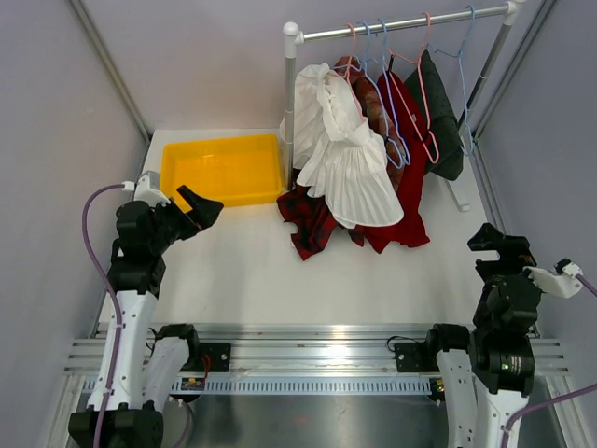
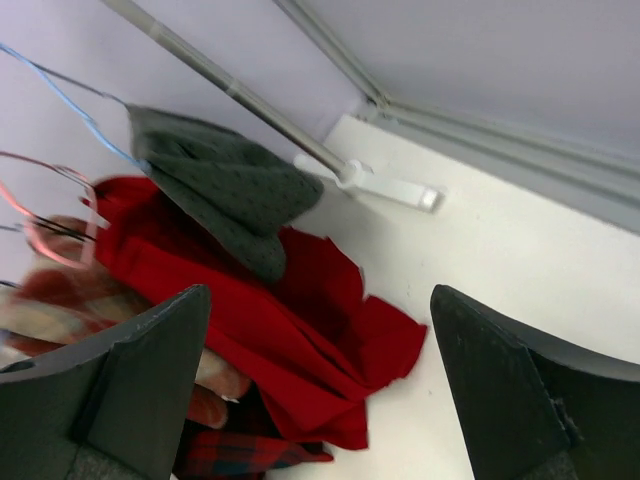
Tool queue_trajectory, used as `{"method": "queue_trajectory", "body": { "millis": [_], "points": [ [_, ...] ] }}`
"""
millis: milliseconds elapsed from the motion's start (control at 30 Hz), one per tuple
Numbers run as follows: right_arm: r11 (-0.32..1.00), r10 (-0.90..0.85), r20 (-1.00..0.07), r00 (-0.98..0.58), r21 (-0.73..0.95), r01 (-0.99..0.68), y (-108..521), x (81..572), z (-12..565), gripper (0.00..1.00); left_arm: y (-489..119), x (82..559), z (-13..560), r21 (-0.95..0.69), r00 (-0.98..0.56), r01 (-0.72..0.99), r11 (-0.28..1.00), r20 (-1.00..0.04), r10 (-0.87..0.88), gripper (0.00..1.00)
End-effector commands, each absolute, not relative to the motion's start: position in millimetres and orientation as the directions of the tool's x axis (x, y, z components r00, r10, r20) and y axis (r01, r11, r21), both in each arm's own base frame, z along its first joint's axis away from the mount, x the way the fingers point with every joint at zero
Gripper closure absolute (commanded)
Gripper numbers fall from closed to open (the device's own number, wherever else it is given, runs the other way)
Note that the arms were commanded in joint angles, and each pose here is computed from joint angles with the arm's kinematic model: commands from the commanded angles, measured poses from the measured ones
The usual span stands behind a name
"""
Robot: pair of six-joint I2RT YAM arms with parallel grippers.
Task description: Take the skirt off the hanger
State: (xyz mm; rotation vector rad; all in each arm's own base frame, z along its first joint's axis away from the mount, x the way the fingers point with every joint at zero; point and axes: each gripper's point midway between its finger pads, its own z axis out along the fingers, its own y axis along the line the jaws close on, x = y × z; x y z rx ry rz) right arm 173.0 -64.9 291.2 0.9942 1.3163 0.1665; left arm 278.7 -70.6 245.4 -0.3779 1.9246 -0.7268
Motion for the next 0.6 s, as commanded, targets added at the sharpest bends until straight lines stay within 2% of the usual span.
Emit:
{"method": "queue_trajectory", "body": {
  "millis": [0, 133, 200, 233, 300, 333, 367, 400, 433, 467, 500, 567],
  "points": [
    [0.609, 0.544, -0.724, 0.424, 0.689, 0.394, -78, 157, 354, 0.01, -59, 274, 245, -0.549, -0.438, 0.034, 0.835, -0.759, -0.481, 0.01],
    [0.701, 0.457, -0.736, 0.5, 0.644, 0.306, -76, 154, 442, 0.01, -63, 276, 236, -0.534, -0.449, 0.036, 0.845, -0.764, -0.464, 0.01],
    [0.767, 0.406, -0.792, 0.455, 0.567, 0.302, -71, 178, 468, 0.01, -61, 276, 233, -0.518, -0.465, 0.01, 0.855, -0.76, -0.455, 0.01],
    [0.802, 0.391, -0.787, 0.477, 0.546, 0.242, -63, 174, 501, 0.01, -59, 278, 228, -0.509, -0.472, -0.01, 0.861, -0.756, -0.453, 0.01],
    [0.833, 0.355, -0.821, 0.448, 0.495, 0.247, -63, 202, 522, 0.01, -56, 277, 224, -0.504, -0.482, -0.033, 0.863, -0.748, -0.455, 0.01],
    [0.855, 0.34, -0.807, 0.482, 0.479, 0.2, -57, 197, 552, 0.01, -56, 277, 224, -0.5, -0.482, -0.036, 0.865, -0.75, -0.454, 0.01],
    [0.871, 0.33, -0.813, 0.479, 0.458, 0.177, -53, 204, 565, 0.01, -54, 276, 224, -0.498, -0.478, -0.042, 0.866, -0.752, -0.455, 0.01],
    [0.892, 0.305, -0.853, 0.424, 0.412, 0.188, -52, 233, 564, 0.01, -53, 276, 223, -0.495, -0.477, -0.048, 0.867, -0.751, -0.456, 0.01],
    [0.914, 0.295, -0.848, 0.44, 0.385, 0.13, -42, 233, 589, 0.01, -54, 276, 224, -0.497, -0.478, -0.04, 0.867, -0.752, -0.454, 0.01],
    [0.917, 0.295, -0.856, 0.424, 0.379, 0.126, -41, 244, 592, 0.0, -55, 276, 227, -0.498, -0.47, -0.031, 0.867, -0.758, -0.452, 0.01],
    [0.921, 0.305, -0.885, 0.352, 0.368, 0.126, -39, 277, 580, 0.0, -55, 275, 227, -0.498, -0.468, -0.028, 0.867, -0.759, -0.452, 0.01],
    [0.932, 0.306, -0.893, 0.331, 0.351, 0.088, -32, 294, 593, 0.0, -53, 276, 228, -0.493, -0.46, -0.035, 0.869, -0.764, -0.452, 0.01]
  ]
}}
